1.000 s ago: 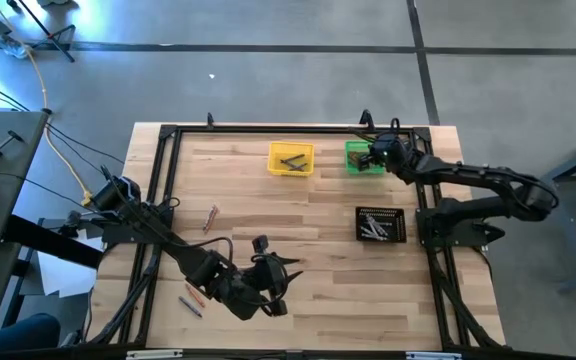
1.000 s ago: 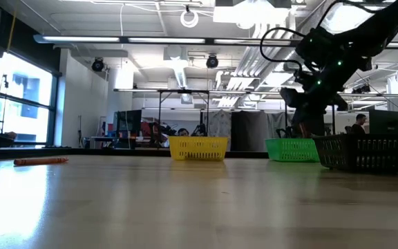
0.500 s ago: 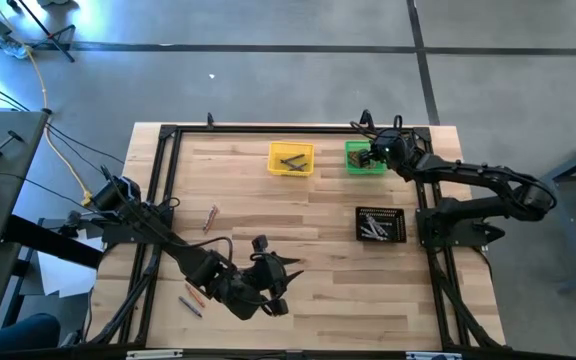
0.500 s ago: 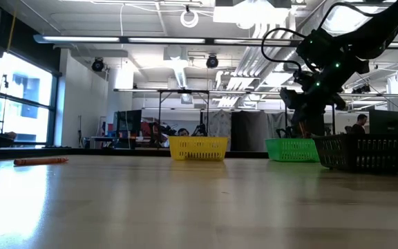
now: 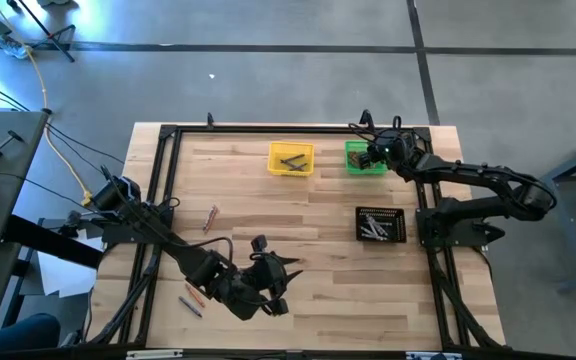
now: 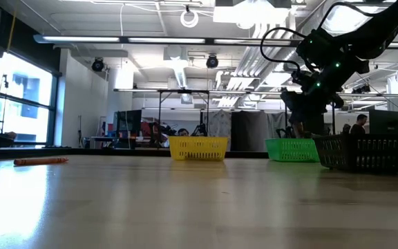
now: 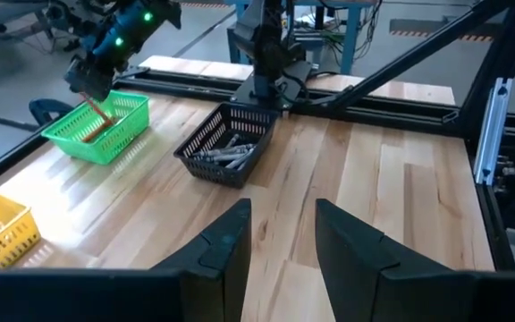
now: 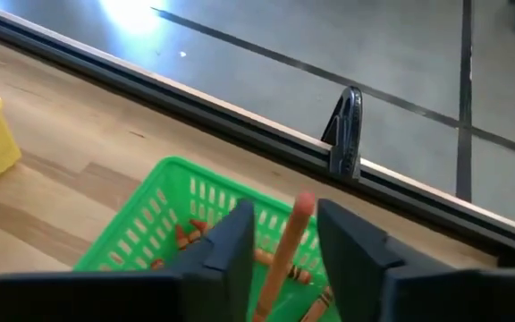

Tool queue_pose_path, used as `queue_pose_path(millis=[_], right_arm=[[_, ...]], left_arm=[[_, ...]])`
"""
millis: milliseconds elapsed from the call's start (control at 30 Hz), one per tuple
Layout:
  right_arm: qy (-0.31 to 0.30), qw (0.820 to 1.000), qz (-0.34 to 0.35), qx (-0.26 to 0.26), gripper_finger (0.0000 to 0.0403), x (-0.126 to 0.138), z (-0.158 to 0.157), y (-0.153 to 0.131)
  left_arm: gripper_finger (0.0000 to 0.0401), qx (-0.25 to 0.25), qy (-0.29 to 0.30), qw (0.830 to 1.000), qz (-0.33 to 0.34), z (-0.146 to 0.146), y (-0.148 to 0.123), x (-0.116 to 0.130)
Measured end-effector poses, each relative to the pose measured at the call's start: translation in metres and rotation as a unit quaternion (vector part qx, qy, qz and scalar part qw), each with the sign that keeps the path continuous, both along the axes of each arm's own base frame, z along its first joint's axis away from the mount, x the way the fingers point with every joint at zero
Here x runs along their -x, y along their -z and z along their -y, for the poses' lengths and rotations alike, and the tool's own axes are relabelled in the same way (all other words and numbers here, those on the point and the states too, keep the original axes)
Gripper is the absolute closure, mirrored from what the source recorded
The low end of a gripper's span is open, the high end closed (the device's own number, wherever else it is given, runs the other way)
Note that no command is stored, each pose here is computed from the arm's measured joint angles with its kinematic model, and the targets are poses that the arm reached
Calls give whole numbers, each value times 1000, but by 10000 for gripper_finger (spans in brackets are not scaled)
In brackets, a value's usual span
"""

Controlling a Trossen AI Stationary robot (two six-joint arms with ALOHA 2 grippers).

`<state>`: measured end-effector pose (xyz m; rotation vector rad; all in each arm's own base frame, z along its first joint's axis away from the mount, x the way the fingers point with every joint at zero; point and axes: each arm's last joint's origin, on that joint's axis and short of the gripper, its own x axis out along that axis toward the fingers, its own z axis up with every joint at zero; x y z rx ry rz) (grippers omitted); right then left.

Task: Sort crayons
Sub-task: Put the orange crayon into the green bin

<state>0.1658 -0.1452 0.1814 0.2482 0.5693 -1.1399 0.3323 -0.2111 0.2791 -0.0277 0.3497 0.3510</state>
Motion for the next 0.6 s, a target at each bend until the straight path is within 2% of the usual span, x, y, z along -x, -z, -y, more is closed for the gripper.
queue_pose_path(millis=[167,300,367,433,500,600], right_arm=[[-10,999,43,-31,236,-1,-2,0],[-111,983,126,-73,236,-8,-10,-11],[-183,963,173,-91,240,-14,-20,-20],[-256,936,221,-100,244,-23,-34,-30],[-324,906,256,-92,247,-32,-50,-41],[-392,870,293,-64,249,-46,-76,-53]], left_arm=[[288,22,-15,999,-22,-2,6,4],[288,82,-13,993,-81,-2,18,14],[288,120,-23,986,-117,-2,25,21],[288,151,-41,976,-154,-2,30,30],[288,175,-68,965,-183,-2,36,39],[288,214,-109,944,-225,-1,47,53]])
